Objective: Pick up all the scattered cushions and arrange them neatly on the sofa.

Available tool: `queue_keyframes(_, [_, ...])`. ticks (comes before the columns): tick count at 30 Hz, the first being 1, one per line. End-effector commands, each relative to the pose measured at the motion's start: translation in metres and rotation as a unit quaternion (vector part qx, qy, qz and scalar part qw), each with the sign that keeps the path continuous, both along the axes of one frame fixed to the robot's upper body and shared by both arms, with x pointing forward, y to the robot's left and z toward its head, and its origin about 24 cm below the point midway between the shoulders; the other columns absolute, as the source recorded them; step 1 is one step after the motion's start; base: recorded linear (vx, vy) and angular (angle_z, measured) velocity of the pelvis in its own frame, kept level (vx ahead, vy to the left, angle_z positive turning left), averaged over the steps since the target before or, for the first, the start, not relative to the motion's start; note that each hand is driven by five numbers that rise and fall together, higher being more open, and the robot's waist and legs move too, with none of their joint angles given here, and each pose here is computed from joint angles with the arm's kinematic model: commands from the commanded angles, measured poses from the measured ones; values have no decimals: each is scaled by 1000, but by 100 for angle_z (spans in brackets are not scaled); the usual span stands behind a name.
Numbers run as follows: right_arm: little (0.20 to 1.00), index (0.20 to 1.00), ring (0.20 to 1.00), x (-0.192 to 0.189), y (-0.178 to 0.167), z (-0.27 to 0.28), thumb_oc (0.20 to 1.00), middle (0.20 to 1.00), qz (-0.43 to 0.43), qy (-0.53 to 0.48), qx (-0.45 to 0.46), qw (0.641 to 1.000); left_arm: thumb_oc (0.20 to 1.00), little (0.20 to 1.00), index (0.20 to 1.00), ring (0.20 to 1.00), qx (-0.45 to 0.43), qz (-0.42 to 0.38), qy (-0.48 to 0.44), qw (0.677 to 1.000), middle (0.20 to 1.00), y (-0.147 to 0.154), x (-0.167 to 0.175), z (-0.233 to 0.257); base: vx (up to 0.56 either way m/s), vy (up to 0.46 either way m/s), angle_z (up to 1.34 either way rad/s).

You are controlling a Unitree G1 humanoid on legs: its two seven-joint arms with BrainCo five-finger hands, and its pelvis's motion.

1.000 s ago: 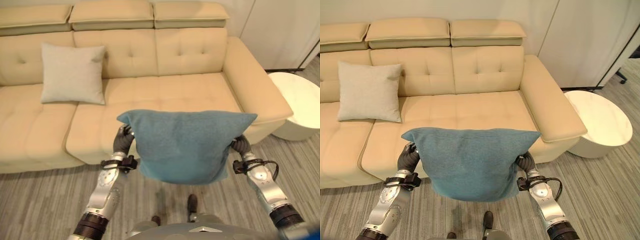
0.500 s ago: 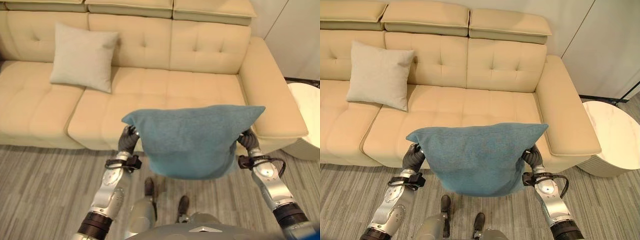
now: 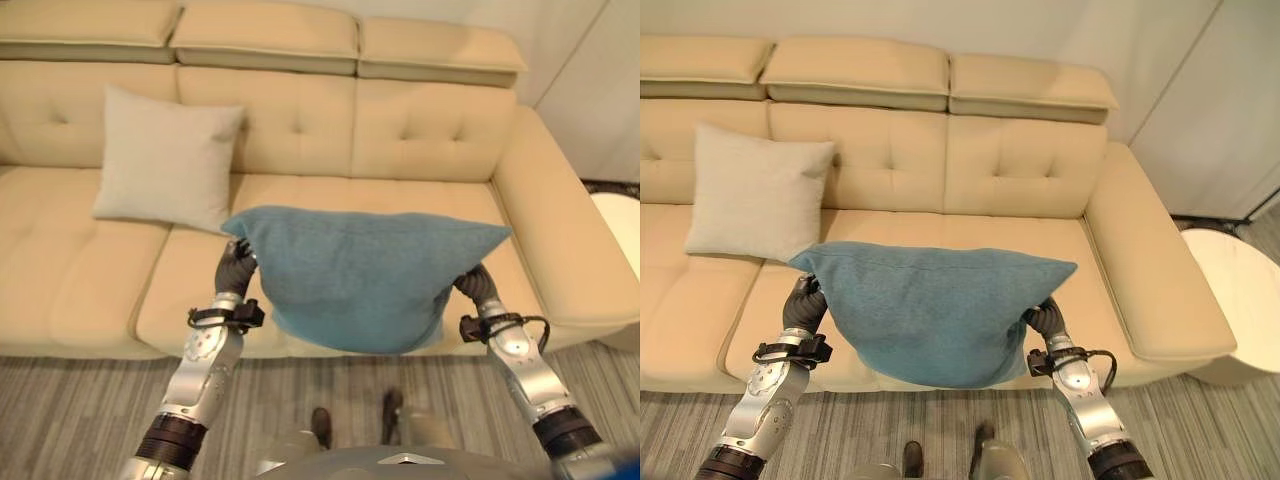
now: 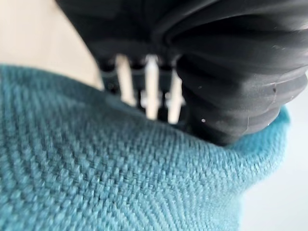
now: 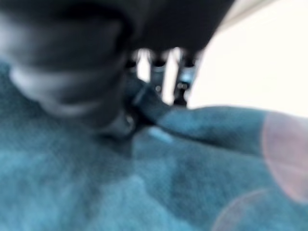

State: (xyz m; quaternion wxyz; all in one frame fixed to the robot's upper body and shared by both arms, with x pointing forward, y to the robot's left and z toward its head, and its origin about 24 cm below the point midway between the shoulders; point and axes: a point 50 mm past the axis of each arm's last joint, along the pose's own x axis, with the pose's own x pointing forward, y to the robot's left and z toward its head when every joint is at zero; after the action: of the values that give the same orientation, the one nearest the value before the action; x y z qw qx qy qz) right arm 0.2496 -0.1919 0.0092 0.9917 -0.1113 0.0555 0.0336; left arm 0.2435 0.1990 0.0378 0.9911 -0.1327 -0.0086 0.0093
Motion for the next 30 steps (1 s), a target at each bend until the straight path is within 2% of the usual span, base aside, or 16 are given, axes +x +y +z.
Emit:
queue_keyframes(1, [200, 200, 200, 26, 18, 58, 200, 200, 44, -147, 27, 988, 200, 200, 200, 200, -21, -103, -118, 987, 200, -45, 4, 40, 164, -151, 61])
queue_keyframes(11, [200, 200, 200, 20, 4, 60, 200, 200, 19, -151, 45, 987, 200, 200, 200, 200, -42, -117, -108, 986, 200, -54, 7, 38, 73, -116, 35])
queue_keyframes(24, [200, 200, 200, 18, 6, 55, 200, 200, 22, -139, 40, 989, 200, 200, 200, 200, -23, -101, -107, 989, 200, -43, 3, 39, 131, 79, -29])
queue_keyframes(30, [200, 200, 200, 31, 16, 70, 200, 200, 40, -166, 30, 985, 200, 200, 200, 200, 1, -91, -143, 986, 200, -45, 14, 56, 53, 36, -6])
